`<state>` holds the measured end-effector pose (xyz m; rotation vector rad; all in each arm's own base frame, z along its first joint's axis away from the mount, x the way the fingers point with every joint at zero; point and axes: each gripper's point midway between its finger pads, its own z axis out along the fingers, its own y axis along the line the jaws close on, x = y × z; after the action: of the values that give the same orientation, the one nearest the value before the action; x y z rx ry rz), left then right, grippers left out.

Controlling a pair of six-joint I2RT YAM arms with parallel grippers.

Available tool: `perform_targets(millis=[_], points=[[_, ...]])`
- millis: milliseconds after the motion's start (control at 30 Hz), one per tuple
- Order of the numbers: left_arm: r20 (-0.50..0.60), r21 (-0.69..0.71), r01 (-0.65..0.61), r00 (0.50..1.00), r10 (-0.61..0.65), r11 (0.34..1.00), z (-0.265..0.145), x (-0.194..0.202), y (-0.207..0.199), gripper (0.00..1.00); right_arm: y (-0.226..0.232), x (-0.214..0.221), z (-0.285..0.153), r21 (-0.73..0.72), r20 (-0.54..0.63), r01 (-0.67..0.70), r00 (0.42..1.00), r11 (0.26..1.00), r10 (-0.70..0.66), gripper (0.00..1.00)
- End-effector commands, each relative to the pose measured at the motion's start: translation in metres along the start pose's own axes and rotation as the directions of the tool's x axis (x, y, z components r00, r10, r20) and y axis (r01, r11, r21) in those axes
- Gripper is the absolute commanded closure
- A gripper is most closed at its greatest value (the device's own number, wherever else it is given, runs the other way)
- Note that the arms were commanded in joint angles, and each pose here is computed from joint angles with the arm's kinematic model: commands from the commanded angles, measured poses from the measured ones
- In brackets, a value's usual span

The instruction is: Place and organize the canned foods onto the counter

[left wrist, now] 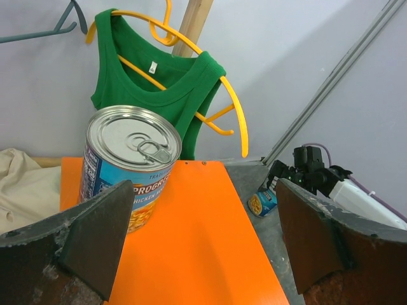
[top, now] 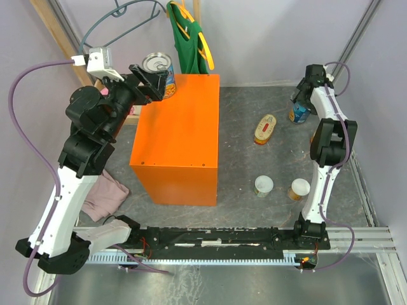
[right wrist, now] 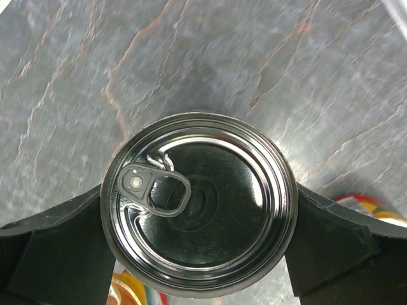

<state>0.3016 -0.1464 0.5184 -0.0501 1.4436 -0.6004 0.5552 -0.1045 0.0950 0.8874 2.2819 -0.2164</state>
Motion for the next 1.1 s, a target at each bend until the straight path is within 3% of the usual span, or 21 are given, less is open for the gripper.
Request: perform_targets(millis=[0,567,1067], points=[[0.029,-0.006,-0.019,0.999,0.019,1.0,-0.009,-0.01,0.002,0.02,0.033,-0.06,-0.079,-0.169,0.184,-0.032,0.981,0.985,0.064,0.99],[0.007,0.004,-0.042,0.999,0.042,0.999,-0.022,-0.009,0.002,0.02,0.074,-0.066,-0.208,-0.317,0.315,0.084,0.949,0.945,0.022,0.99],[-0.018,0.014,-0.022,1.0,0.022,1.0,-0.023,-0.001,0.001,0.02,0.102,-0.066,-0.358,-0.498,0.452,0.243,0.892,0.833,0.01,0.99]])
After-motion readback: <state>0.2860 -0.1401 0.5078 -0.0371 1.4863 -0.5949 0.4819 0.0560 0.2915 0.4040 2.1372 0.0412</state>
